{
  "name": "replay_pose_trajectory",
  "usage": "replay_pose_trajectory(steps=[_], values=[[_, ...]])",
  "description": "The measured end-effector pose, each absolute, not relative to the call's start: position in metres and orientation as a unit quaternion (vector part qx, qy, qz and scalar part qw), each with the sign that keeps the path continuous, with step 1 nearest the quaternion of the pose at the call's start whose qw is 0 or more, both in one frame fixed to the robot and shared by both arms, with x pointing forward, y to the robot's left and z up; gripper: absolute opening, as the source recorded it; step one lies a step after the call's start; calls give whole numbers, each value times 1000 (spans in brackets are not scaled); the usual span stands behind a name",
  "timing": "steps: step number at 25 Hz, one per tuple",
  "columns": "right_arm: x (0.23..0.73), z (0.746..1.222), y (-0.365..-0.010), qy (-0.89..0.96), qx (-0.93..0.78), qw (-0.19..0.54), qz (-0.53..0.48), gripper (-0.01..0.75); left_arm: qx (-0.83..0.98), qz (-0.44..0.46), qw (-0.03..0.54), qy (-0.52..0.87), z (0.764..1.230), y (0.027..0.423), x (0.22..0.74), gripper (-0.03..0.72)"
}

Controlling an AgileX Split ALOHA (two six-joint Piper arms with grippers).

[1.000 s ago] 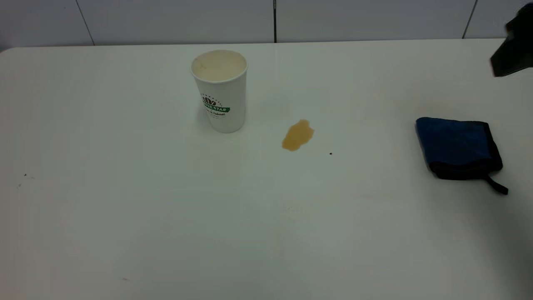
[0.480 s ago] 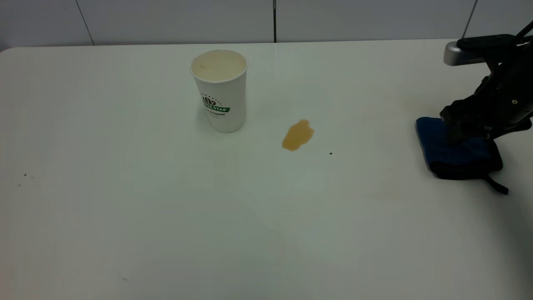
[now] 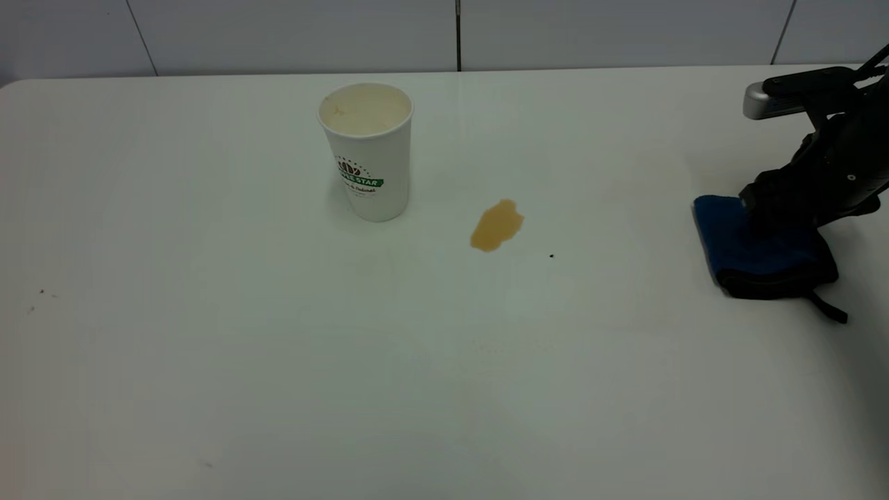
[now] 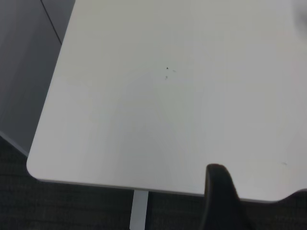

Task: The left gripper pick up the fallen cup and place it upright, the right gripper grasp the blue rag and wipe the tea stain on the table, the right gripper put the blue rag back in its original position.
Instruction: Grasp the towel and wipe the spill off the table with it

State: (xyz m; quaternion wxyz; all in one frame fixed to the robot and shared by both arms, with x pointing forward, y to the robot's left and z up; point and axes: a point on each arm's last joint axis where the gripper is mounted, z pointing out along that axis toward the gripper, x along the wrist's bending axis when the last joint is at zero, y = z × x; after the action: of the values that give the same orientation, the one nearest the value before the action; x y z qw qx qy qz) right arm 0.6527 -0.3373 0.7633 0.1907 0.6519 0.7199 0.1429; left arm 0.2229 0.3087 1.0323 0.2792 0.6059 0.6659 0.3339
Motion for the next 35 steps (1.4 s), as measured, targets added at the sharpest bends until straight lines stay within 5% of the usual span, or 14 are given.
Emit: replay_pose_trajectory(steps=[5,8,10,12,16,25,35], values=[[652,760,-336,700,677,176,147,504,606,334,279,666,1032,309,223,458],[651,760,-335,694,685,164,148,327,606,334,279,666,1032,309,223,458],[652,760,-329,698,682,157,149,140,606,334,279,666,1032,309,223,458],[652,760,-325,703,678,154,149,75,606,334,279,666,1032,309,223,458],[658,766,-306,718,659,157,159,73,606,334,279,666,1032,309,223,458],[714,801,-195,772,557,178,250,73,606,335,278,666,1032,309,223,458],[727,768,-136,800,521,133,266,73,606,335,278,666,1032,309,223,458]])
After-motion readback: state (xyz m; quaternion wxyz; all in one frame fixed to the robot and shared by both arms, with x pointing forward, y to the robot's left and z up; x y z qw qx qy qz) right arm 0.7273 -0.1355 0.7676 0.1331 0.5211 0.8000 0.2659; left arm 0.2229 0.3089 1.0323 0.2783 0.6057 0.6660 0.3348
